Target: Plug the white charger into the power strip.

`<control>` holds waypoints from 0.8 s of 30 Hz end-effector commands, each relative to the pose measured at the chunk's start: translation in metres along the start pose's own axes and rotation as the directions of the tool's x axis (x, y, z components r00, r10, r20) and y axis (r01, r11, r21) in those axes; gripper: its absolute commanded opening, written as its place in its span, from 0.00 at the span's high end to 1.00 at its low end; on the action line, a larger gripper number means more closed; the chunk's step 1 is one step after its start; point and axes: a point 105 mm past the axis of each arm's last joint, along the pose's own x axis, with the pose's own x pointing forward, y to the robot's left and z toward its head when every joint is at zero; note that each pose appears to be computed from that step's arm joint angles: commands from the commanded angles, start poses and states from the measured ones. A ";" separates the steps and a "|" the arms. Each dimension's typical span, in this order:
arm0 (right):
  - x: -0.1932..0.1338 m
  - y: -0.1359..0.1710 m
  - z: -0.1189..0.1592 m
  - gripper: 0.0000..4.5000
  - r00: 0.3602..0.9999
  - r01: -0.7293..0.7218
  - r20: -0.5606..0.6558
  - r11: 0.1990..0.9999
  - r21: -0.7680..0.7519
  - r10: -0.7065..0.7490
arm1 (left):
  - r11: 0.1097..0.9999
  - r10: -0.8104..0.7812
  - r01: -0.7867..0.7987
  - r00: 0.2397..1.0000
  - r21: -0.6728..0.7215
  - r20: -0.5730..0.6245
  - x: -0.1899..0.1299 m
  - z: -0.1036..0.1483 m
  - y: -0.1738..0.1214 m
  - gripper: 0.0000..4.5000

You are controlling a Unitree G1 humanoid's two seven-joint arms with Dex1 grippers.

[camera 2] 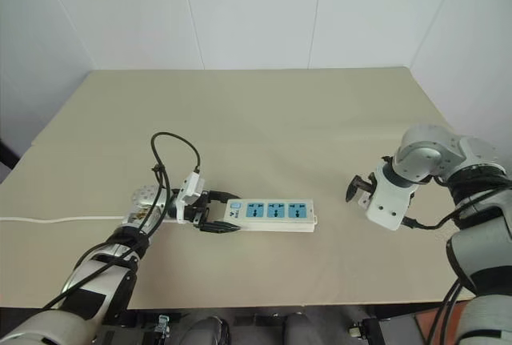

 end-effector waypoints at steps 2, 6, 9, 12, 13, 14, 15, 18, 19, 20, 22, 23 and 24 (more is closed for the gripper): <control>-0.003 -0.004 -0.007 0.00 0.999 0.001 -0.035 1.000 -0.018 -0.002 | 1.000 -0.010 0.009 1.000 0.015 0.013 0.001 0.002 -0.002 0.27; 0.001 -0.010 -0.012 0.00 0.999 0.008 -0.054 1.000 -0.013 -0.009 | 1.000 -0.011 0.011 1.000 0.016 0.008 0.001 0.000 -0.004 0.27; 0.003 -0.012 -0.015 0.00 0.997 0.007 -0.071 1.000 -0.017 -0.008 | 1.000 -0.012 0.012 1.000 0.017 0.008 0.001 0.000 -0.004 0.27; 0.005 -0.010 -0.018 0.00 0.996 -0.008 -0.085 1.000 -0.019 0.007 | 1.000 -0.013 0.013 1.000 0.020 0.007 0.001 0.000 -0.005 0.27; 0.005 -0.010 -0.019 0.00 0.996 -0.011 -0.089 1.000 -0.018 0.009 | 1.000 -0.012 0.012 1.000 0.021 0.007 0.001 0.000 -0.005 0.27; 0.006 -0.010 -0.020 0.00 0.996 -0.009 -0.092 1.000 -0.018 0.007 | 1.000 -0.011 0.011 1.000 0.022 0.006 0.001 0.000 -0.005 0.27; 0.006 -0.010 -0.021 0.00 0.995 -0.008 -0.095 1.000 -0.019 0.006 | 1.000 -0.011 0.011 1.000 0.023 0.005 0.000 0.000 -0.005 0.27; 0.008 -0.009 -0.022 0.00 0.995 -0.012 -0.102 1.000 -0.021 0.010 | 1.000 -0.010 0.010 1.000 0.026 0.001 0.000 -0.001 -0.005 0.27; 0.008 -0.009 -0.023 0.00 0.995 -0.014 -0.104 1.000 -0.022 0.011 | 1.000 -0.009 0.009 1.000 0.026 -0.002 -0.001 -0.002 -0.005 0.27; 0.008 -0.008 -0.023 0.00 0.994 -0.015 -0.105 1.000 -0.023 0.012 | 1.000 -0.009 0.009 1.000 0.026 -0.003 -0.001 -0.002 -0.006 0.27; 0.009 -0.008 -0.023 0.08 0.994 -0.015 -0.109 0.999 -0.031 0.011 | 1.000 -0.009 0.009 1.000 0.025 -0.004 -0.001 -0.002 -0.006 0.27; 0.010 -0.008 -0.024 0.13 0.994 -0.020 -0.110 0.999 -0.036 0.016 | 1.000 -0.009 0.009 1.000 0.025 -0.005 -0.001 -0.002 -0.006 0.27; 0.010 -0.008 -0.024 0.20 0.994 -0.024 -0.110 0.999 -0.043 0.019 | 1.000 -0.009 0.009 1.000 0.025 -0.004 -0.001 -0.002 -0.006 0.27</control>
